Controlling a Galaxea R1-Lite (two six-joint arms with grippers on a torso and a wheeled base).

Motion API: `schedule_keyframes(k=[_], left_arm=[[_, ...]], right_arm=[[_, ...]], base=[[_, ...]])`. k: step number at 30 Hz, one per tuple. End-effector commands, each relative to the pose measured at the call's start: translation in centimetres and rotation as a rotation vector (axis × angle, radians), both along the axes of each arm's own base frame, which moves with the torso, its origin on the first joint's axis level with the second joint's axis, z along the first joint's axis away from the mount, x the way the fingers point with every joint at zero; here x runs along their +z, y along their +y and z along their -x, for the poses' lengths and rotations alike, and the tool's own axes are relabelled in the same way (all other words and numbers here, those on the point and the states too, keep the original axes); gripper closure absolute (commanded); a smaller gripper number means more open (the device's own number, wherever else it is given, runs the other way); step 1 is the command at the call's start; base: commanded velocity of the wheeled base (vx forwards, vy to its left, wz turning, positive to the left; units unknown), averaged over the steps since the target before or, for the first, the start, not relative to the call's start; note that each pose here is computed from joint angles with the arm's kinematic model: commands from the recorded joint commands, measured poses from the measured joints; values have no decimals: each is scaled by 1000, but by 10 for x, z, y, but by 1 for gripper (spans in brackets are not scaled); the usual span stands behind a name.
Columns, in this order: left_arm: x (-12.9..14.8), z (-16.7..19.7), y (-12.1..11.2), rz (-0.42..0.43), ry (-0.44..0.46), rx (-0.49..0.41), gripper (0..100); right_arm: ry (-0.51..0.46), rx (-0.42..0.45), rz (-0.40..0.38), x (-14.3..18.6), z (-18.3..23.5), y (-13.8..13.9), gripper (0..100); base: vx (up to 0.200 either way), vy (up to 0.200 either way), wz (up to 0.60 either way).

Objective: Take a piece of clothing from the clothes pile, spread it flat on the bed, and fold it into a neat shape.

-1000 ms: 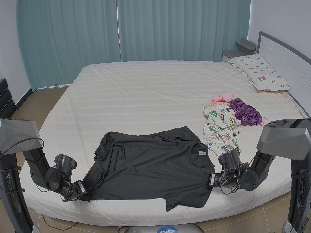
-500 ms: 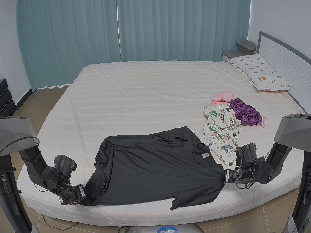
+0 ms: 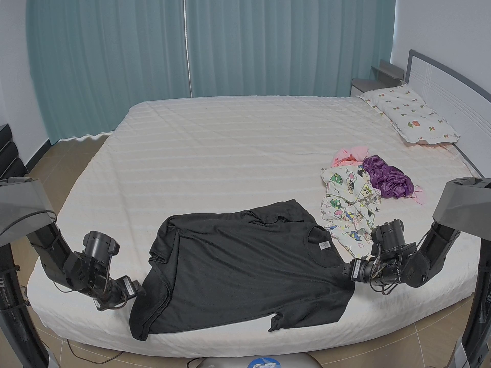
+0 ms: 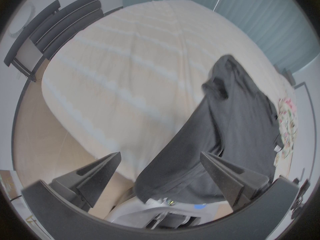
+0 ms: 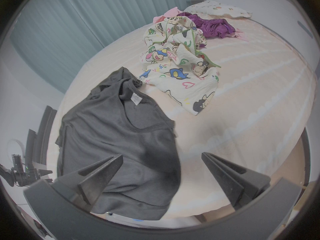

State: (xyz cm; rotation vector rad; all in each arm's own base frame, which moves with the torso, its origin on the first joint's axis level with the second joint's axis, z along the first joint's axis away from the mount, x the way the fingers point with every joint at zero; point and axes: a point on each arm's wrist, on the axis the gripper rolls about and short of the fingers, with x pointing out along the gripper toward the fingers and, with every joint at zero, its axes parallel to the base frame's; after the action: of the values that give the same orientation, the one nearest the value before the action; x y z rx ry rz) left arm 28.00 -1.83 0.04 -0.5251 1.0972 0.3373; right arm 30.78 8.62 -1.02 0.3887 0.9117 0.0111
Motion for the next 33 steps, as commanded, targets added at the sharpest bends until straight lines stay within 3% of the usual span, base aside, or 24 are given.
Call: schedule_keyframes(k=[1,7,13,25,26,33], left_arm=[[23,-37,-8,42,-147,37,0],[9,-81,-25,50,-193,29,0],[-6,-125,-37,-7,-216,38,0],[-22,-148,-50,-36,-178,27,0],[-23,-148,-50,-38,-176,25,100],[-28,-157,-46,-77,-191,52,100]], right_arm=[[-25,0,-64,13,2,7,0],[-17,15,-83,12,4,18,0],[-19,23,-81,13,7,20,0],[-18,20,-80,12,5,20,0],[-18,21,-79,12,5,20,0],[-19,22,-81,12,5,20,0]], base=[[0,0,0],[0,0,0],[0,0,0],[0,0,0],[0,0,0],[0,0,0]])
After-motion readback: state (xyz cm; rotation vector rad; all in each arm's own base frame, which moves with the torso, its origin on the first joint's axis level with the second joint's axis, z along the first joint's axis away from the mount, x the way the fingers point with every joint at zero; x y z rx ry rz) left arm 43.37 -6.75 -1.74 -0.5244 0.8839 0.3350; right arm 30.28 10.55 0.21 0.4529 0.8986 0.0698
